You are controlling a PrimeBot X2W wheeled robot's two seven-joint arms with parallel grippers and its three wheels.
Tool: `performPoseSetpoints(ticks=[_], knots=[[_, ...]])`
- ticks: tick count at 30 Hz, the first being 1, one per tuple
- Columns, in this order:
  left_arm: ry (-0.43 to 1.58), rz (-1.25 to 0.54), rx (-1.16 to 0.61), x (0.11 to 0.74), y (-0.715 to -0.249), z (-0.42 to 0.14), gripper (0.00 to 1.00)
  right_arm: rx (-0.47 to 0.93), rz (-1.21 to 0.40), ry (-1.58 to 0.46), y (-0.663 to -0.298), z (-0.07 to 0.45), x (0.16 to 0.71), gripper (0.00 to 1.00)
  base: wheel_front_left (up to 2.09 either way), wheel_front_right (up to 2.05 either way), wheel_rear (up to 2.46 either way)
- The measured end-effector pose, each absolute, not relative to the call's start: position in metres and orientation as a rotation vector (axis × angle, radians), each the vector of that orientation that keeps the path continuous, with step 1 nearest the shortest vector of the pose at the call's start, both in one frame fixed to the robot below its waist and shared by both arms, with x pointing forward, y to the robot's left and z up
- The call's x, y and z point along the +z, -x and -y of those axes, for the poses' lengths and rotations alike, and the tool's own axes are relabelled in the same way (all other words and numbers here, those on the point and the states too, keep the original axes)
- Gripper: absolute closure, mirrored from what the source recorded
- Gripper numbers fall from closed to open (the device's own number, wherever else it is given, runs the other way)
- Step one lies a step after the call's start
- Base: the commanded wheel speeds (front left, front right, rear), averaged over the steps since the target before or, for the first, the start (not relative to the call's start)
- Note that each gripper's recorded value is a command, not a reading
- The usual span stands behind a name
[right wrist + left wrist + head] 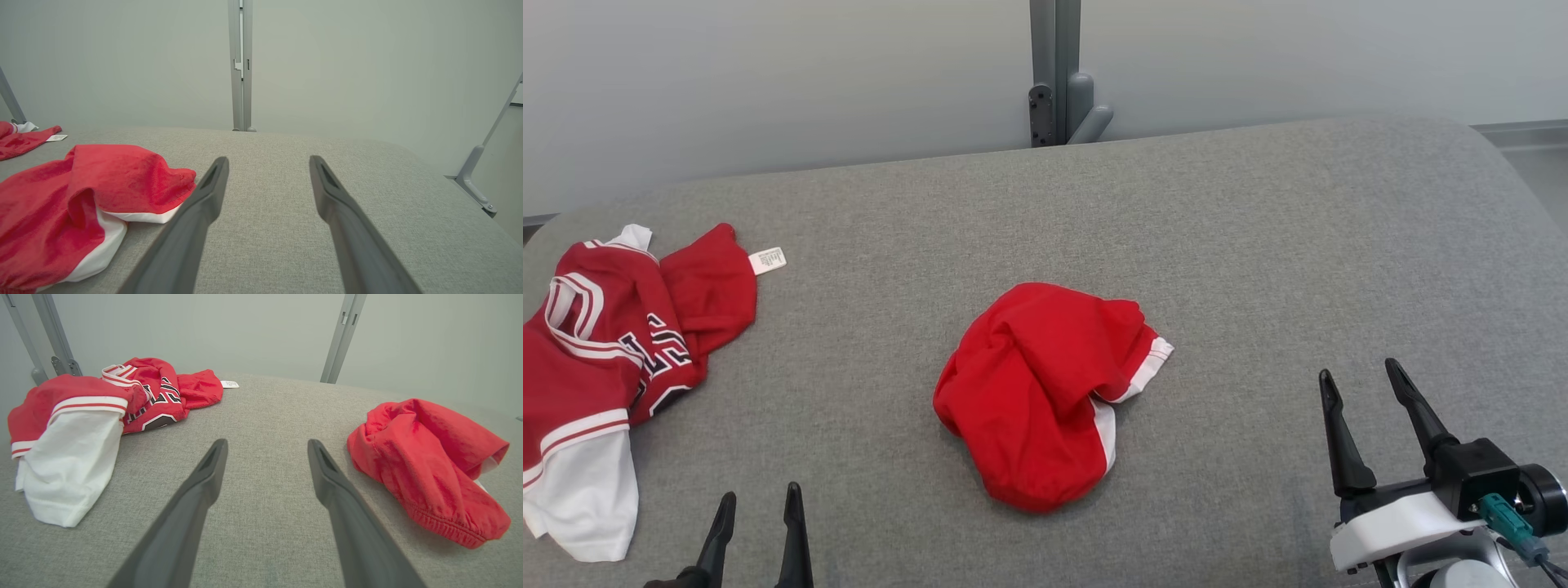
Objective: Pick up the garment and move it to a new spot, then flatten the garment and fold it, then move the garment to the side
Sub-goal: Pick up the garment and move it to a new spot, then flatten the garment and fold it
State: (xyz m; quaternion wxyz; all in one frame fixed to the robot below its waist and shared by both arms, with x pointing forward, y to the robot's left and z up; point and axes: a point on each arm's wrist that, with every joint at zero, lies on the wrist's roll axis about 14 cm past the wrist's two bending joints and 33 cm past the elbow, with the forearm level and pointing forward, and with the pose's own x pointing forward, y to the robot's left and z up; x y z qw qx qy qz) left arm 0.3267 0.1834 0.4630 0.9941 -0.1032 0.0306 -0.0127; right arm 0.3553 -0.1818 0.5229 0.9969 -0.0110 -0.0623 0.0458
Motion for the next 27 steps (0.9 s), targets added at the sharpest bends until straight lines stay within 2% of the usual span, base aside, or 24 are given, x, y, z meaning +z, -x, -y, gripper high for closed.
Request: performPoseSetpoints(ticks=[23,27], knots=[[0.2,-0.058,-0.082,0.464,-0.33,-0.168,0.0,0.056,0.128,0.015,-0.351,0.191,0.524,0.0,0.0,0.0,0.0],[0.237,-0.106,-0.123,0.451,-0.326,-0.15,0.0,0.054,0.131,0.015,-0.35,0.192,0.525,0.0,0.0,0.0,0.0]])
